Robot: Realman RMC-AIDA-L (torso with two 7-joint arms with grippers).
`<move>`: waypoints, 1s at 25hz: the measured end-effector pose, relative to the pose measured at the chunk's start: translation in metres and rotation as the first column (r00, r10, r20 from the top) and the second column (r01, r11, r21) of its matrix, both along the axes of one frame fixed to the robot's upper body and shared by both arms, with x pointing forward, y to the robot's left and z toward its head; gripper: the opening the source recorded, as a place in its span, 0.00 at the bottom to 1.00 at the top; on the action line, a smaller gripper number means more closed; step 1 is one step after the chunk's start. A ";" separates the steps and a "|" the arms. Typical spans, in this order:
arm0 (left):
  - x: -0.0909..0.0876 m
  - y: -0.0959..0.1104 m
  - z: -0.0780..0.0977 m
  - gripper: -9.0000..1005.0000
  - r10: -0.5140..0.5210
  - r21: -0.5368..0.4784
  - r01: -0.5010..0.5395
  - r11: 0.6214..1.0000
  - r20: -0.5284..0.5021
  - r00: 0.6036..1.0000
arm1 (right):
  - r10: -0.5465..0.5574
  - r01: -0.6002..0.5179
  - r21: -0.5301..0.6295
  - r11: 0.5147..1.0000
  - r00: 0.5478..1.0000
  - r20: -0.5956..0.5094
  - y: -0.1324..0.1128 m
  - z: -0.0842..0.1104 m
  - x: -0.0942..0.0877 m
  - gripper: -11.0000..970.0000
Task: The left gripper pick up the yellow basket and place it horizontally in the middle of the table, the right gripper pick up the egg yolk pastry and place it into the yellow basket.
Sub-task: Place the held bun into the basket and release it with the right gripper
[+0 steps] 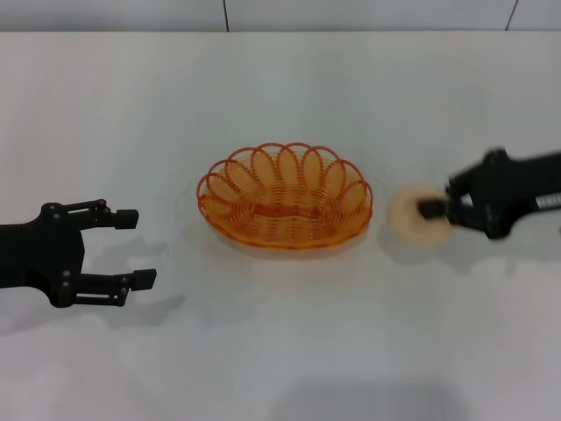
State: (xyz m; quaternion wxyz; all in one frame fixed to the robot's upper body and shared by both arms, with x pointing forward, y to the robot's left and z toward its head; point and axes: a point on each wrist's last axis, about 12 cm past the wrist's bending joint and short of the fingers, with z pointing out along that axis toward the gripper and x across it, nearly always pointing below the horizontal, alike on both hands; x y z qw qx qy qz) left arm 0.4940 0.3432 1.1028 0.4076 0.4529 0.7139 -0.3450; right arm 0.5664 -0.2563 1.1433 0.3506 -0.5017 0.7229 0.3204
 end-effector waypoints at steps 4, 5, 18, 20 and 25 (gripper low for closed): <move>0.002 -0.001 0.001 0.86 0.002 -0.002 -0.002 1.000 -0.004 1.000 | -0.033 0.027 0.107 0.994 0.998 0.056 0.009 0.011 0.007 0.06; 0.002 -0.001 0.001 0.86 0.002 -0.003 -0.002 1.000 -0.004 1.000 | -0.054 0.045 0.136 0.990 0.996 0.064 0.013 0.012 0.010 0.06; 0.008 -0.003 0.003 0.86 0.006 0.002 -0.006 1.000 0.009 1.000 | -0.109 0.061 0.228 0.972 0.972 0.207 0.095 -0.007 0.030 0.06; 0.009 -0.003 0.003 0.86 0.009 0.004 -0.009 1.000 0.011 1.000 | -0.105 0.060 0.200 0.978 0.970 0.219 0.105 -0.011 0.031 0.06; 0.009 -0.004 0.003 0.86 0.011 0.007 -0.011 1.000 0.013 1.000 | -0.102 0.066 0.156 0.985 0.968 0.229 0.113 -0.019 0.033 0.06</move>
